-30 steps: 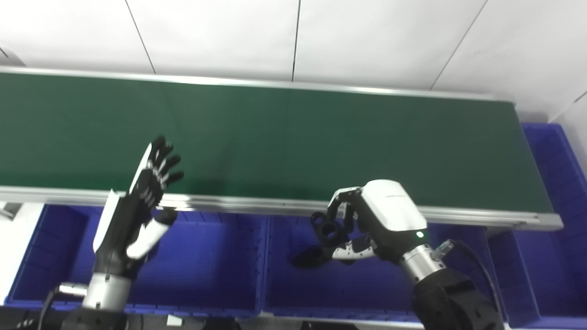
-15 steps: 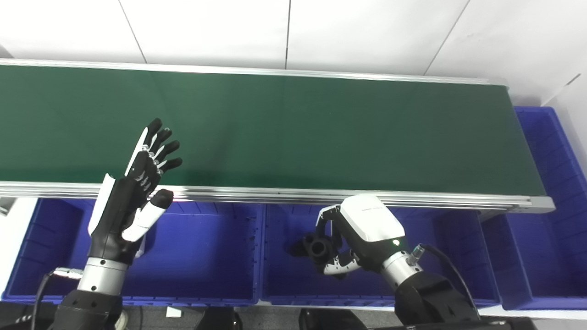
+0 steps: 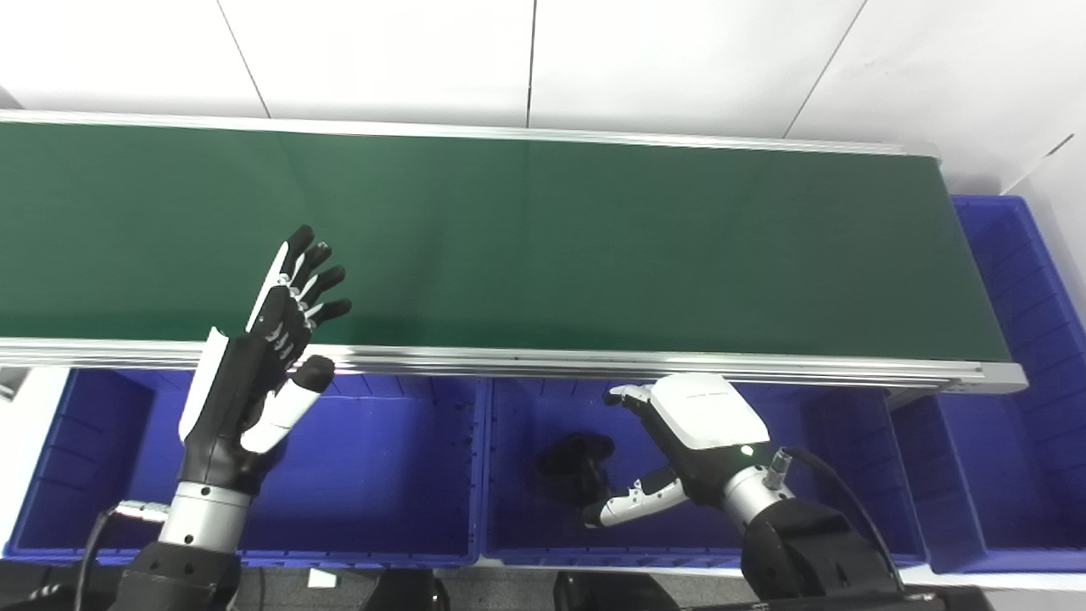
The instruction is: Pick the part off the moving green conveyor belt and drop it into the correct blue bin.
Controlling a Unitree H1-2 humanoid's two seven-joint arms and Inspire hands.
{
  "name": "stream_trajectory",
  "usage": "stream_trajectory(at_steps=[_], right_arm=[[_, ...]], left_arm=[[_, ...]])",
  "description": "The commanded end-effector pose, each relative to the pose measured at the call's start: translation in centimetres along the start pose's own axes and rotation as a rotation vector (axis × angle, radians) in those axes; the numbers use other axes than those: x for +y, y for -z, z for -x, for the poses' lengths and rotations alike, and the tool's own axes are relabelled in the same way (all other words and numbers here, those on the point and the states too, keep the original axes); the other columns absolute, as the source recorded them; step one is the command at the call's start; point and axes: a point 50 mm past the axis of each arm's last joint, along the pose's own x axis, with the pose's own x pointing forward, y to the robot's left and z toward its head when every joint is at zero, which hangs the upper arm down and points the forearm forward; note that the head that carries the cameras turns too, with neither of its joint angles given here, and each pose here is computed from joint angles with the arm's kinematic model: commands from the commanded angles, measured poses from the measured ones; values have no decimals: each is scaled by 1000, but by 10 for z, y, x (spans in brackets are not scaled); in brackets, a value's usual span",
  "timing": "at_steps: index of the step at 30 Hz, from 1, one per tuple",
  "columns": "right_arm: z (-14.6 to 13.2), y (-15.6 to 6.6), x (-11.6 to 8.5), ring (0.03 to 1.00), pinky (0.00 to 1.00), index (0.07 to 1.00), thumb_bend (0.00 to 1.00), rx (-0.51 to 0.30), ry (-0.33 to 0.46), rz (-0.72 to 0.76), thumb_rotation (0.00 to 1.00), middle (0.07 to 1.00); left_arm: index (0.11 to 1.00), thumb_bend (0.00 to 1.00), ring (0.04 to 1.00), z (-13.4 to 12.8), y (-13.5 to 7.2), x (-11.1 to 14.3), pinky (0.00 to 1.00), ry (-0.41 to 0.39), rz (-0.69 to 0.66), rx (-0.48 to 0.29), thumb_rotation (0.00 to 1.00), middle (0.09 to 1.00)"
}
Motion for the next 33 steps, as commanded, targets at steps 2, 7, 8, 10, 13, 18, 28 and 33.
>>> stream_trajectory(at_steps=[2, 7, 8, 10, 13, 18, 28, 33], right_arm=[[7, -3, -6, 744, 661, 836, 1000, -28, 40, -12, 646, 816], [19, -2, -12, 718, 593, 809, 962, -69, 85, -166, 755, 787], [21, -2, -13, 718, 591, 803, 942, -73, 93, -195, 764, 785], [34, -2, -17, 701, 564, 793, 907, -99, 150, -328, 788, 772], [52, -2, -18, 678, 540, 786, 852, -139, 210, -581, 862, 759], [72, -7, 3, 713, 632, 793, 763, -196, 317, -975, 914, 778], [56, 8, 42, 807, 746, 862, 740, -293, 611, -1130, 913, 840], [52, 10, 52, 877, 829, 955, 772, -334, 646, -1114, 982, 918]], left_arm=[[1000, 754, 937, 1, -8, -3, 844, 2, 10, -64, 823, 984], [1000, 747, 945, 5, -5, -7, 857, 9, 12, -62, 816, 989], [1000, 746, 945, 6, -5, -8, 861, 10, 13, -62, 817, 989], [1000, 738, 939, 9, -4, -11, 857, 11, 1, -63, 822, 984], [1000, 736, 932, 13, -4, -15, 854, 10, -2, -67, 827, 978], [1000, 733, 921, 19, -3, -21, 855, 9, -1, -78, 816, 960], [1000, 730, 936, 28, 1, -25, 865, 3, 15, -70, 780, 964], [1000, 736, 934, 31, 3, -24, 870, -3, 6, -70, 768, 961]])
